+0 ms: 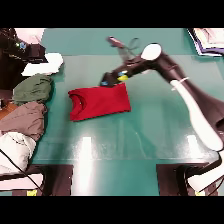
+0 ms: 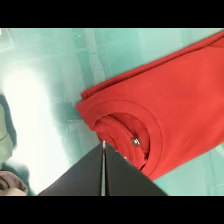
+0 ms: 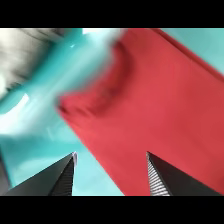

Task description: Fold the shirts.

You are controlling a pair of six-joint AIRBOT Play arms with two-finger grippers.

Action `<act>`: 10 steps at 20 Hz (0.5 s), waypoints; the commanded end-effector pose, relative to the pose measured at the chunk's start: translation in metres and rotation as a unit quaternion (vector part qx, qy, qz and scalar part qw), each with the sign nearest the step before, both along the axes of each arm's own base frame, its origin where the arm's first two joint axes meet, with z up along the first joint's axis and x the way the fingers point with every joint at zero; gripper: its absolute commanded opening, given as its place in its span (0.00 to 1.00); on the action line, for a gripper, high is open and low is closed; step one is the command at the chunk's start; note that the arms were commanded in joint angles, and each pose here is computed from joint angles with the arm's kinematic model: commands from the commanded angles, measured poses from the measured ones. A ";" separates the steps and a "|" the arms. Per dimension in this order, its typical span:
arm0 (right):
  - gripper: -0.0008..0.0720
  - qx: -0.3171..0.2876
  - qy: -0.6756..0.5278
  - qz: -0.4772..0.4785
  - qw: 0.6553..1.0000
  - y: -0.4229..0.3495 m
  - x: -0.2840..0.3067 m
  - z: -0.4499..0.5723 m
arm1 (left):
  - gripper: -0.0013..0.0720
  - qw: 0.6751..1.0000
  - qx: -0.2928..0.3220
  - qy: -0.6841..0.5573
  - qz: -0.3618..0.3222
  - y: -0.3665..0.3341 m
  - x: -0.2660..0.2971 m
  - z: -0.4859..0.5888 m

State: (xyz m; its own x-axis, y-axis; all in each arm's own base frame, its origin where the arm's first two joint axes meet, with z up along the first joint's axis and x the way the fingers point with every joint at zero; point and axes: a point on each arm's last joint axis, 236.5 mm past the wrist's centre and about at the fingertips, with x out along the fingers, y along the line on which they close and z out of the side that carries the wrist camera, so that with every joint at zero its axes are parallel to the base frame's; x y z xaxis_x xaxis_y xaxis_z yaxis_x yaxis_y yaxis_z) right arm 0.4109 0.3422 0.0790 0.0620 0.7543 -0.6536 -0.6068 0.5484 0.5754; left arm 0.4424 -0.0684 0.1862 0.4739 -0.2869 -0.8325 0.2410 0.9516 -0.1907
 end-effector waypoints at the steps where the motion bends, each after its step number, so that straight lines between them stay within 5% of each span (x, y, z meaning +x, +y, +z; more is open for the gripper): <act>1: 0.75 -0.042 0.093 -0.086 0.991 -0.101 0.002 -0.043 | 0.05 1.000 -0.004 0.002 -0.001 -0.001 -0.001 0.000; 3: 0.95 -0.049 0.133 -0.128 0.982 -0.135 0.002 -0.073 | 0.05 1.000 -0.004 0.000 0.000 -0.001 -0.001 0.001; 10: 0.94 0.025 0.251 -0.162 0.954 -0.107 -0.003 -0.136 | 0.05 1.000 -0.010 -0.010 0.000 -0.003 0.003 0.004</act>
